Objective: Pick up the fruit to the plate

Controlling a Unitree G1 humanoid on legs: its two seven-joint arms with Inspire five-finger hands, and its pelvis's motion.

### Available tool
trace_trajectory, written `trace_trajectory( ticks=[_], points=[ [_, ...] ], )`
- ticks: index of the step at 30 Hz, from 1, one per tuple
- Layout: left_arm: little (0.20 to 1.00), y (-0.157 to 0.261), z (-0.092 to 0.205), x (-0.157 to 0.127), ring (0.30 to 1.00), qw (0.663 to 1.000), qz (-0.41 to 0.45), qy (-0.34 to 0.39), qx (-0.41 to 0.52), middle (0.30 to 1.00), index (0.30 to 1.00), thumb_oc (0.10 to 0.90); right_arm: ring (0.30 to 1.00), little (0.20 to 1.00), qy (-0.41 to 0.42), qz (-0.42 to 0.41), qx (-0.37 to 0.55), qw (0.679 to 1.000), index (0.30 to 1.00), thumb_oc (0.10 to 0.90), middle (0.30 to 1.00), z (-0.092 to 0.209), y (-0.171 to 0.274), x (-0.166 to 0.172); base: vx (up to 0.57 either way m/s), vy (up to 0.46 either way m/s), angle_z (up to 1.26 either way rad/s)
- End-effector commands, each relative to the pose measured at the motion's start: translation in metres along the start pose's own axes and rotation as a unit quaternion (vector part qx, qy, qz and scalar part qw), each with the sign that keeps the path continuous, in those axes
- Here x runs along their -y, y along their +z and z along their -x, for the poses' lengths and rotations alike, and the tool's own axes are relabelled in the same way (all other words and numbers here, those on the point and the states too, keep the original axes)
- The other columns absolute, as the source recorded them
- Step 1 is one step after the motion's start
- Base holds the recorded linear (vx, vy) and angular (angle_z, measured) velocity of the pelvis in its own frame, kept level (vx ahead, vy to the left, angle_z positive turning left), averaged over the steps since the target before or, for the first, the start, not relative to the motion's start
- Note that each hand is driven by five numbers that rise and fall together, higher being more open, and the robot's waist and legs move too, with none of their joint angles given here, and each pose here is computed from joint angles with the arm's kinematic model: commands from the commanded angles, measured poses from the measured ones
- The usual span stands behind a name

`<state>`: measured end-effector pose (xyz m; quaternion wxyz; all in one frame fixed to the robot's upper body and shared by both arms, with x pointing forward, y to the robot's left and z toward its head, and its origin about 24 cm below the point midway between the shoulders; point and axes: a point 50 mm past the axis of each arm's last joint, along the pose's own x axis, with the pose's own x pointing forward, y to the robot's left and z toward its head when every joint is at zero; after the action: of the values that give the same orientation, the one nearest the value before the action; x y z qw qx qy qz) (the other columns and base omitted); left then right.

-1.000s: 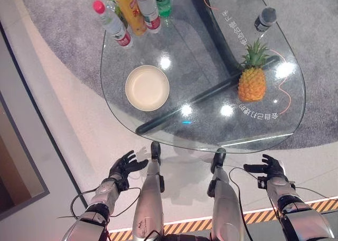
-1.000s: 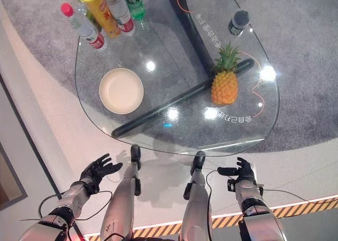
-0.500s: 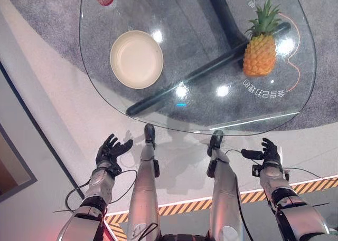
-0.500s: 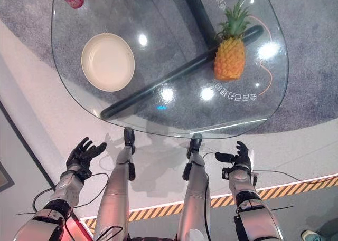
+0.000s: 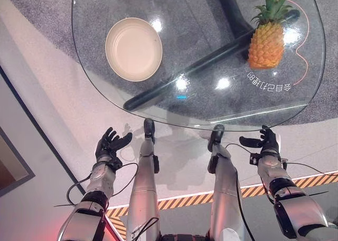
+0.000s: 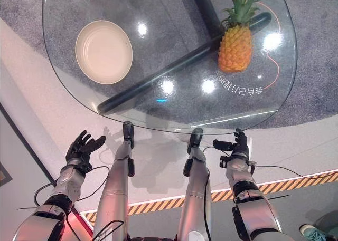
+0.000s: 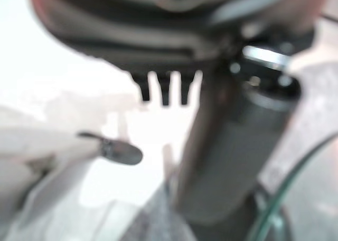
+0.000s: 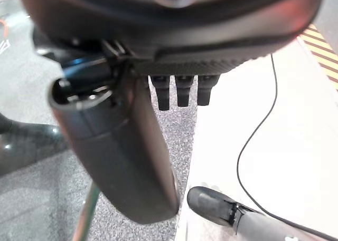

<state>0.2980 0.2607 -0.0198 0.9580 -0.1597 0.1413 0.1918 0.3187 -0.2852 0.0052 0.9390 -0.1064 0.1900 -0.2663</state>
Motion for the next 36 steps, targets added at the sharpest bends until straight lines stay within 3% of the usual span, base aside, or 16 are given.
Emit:
trace_trajectory(
  ticks=[1,7,9,18,28,36],
  points=[
    [0.9,0.005,0.004,-0.029,0.9,0.999,-0.019,0.035,0.019,0.9,0.9,0.8,0.9,0.9,-0.141,-0.002,-0.046,0.989,0.9,0.8,0.9,-0.003,-0.021,0.064,0.0,0.0,0.0],
    [0.9,0.006,0.004,-0.035,0.9,0.999,-0.026,0.037,0.018,0.9,0.9,0.8,0.9,0.9,-0.256,-0.037,-0.087,0.962,0.9,0.8,0.9,-0.001,-0.028,0.106,0.0,0.0,0.0],
    [0.9,0.007,0.005,-0.039,0.9,0.998,-0.03,0.044,0.017,0.9,0.9,0.8,0.9,0.9,-0.331,-0.068,-0.09,0.937,0.9,0.8,0.9,0.002,-0.025,0.132,0.02,-0.014,-0.01],
    [0.9,0.006,0.005,-0.04,0.9,0.998,-0.029,0.049,0.016,0.9,0.9,0.8,0.9,0.9,-0.468,-0.203,0.016,0.86,0.9,0.8,0.9,0.007,0.021,0.169,0.0,0.013,-0.01],
    [0.9,0.001,0.008,-0.034,0.9,0.998,-0.016,0.051,0.016,0.9,0.9,0.8,0.9,0.9,-0.489,-0.31,0.233,0.781,0.9,0.8,0.9,0.024,0.119,0.163,-0.02,0.042,-0.03],
    [0.9,-0.006,0.011,-0.029,0.9,0.999,-0.004,0.048,0.012,0.9,0.9,0.8,0.9,0.9,-0.395,-0.319,0.421,0.752,0.9,0.8,0.9,0.063,0.192,0.131,-0.02,0.044,-0.01]
  ],
)
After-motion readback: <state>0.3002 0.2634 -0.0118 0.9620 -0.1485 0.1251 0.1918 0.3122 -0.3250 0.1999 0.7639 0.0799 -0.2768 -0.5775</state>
